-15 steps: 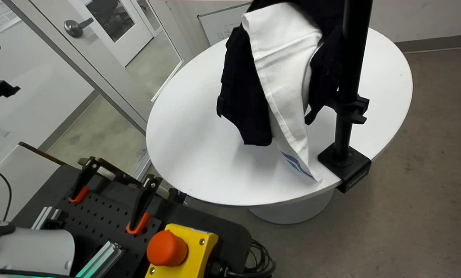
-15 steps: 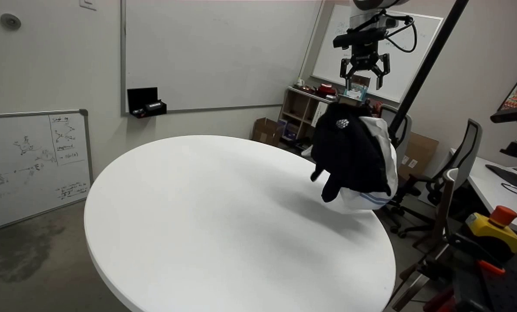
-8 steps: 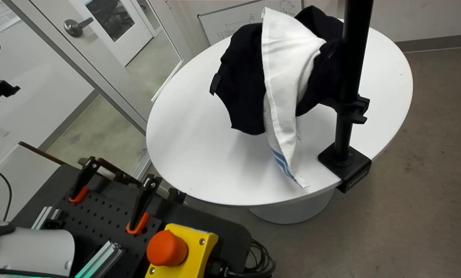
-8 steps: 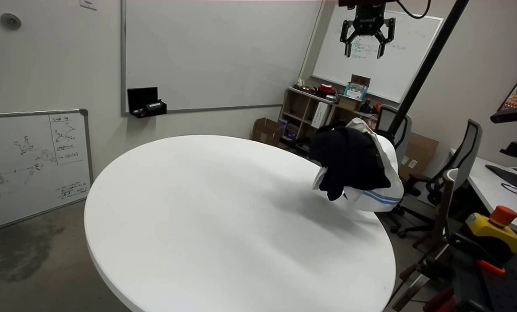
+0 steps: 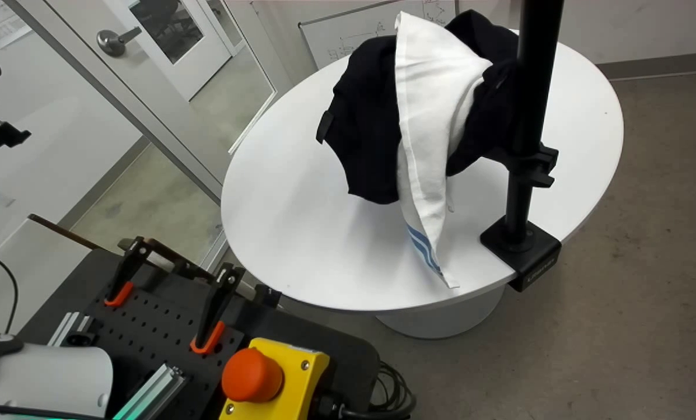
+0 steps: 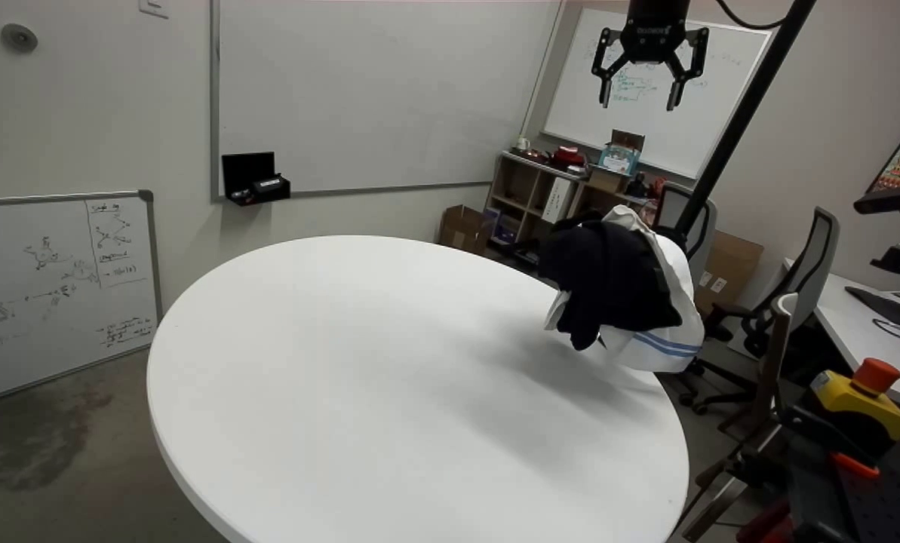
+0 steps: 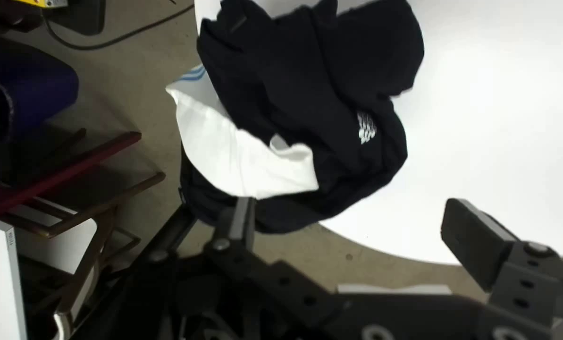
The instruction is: Take the black and white towels at the same time and put them on the black rod
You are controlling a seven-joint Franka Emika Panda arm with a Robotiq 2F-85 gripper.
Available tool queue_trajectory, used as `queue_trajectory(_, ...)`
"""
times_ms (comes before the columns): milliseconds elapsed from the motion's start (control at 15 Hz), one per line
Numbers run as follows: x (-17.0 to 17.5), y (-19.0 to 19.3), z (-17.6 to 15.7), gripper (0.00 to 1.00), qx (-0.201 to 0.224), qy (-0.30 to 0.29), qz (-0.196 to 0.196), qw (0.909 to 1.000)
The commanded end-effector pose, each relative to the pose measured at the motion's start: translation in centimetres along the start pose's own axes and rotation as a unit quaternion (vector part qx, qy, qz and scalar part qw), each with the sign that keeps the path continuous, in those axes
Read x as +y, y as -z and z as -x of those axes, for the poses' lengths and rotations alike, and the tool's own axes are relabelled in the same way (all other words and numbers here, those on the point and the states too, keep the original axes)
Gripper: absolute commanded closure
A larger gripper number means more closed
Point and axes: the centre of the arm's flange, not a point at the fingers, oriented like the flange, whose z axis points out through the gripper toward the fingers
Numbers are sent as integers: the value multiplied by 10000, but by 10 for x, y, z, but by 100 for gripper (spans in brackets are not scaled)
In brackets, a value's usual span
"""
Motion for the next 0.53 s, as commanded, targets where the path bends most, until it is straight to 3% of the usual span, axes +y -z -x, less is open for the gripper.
queue_trajectory(0,3,-5,14,0,-131,216,-12,9997)
queue_trajectory(200,12,-10,35,0,-266,493,-42,9984)
queue_trajectory(467,15,-9,36,0,-273,537,-56,9982)
